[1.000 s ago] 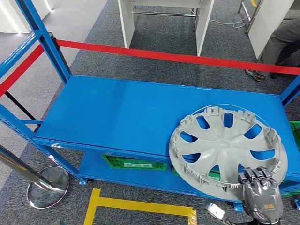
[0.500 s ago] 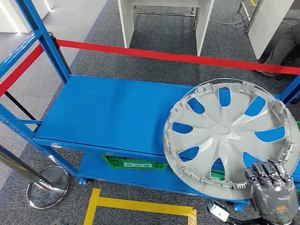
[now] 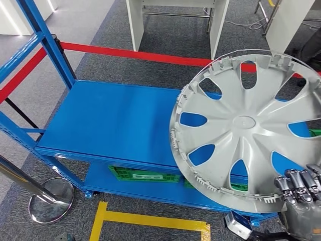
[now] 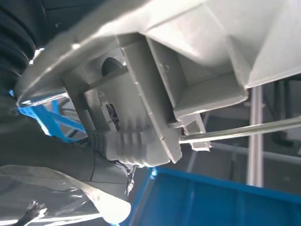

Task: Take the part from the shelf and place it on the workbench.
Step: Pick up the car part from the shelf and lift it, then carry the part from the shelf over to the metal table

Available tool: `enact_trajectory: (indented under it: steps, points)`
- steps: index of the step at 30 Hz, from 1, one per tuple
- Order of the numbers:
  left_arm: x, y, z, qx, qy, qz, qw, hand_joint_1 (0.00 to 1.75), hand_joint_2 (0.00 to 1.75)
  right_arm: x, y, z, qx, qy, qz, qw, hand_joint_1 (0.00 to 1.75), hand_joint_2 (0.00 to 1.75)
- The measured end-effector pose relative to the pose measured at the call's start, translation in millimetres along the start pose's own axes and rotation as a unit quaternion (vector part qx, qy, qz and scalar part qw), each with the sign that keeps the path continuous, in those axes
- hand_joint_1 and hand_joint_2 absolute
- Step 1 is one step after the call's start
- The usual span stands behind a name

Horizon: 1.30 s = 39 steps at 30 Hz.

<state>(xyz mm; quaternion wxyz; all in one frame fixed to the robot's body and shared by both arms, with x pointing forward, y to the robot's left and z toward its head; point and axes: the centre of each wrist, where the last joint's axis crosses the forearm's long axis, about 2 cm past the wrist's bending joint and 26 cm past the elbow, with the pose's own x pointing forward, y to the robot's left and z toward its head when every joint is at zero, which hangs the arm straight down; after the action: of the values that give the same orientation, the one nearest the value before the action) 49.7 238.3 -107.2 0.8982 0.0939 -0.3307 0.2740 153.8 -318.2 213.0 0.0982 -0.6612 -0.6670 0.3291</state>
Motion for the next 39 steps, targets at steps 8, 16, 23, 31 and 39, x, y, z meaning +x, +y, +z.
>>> enact_trajectory:
  steps: [8,16,23,31,39]
  points:
    - [-3,5,2,0.016,0.019,-0.024,0.999,0.0,0.0,23,-3,-8,-0.04,0.054,-0.133,0.989,1.75,1.75]
    - [-4,7,2,0.014,0.029,-0.036,0.999,0.0,0.0,38,0,0,-0.089,0.024,-0.23,0.969,1.75,1.75]
    - [-5,6,3,0.008,0.036,-0.04,0.999,0.0,0.0,46,4,11,-0.069,0.059,-0.254,0.963,1.75,1.75]
    - [-5,8,3,0.003,0.038,-0.048,0.998,0.0,0.0,55,7,18,-0.04,0.085,-0.268,0.959,1.75,1.75]
    - [-6,9,3,0.003,0.041,-0.05,0.998,0.0,0.0,59,7,20,-0.031,0.088,-0.272,0.958,1.75,1.75]
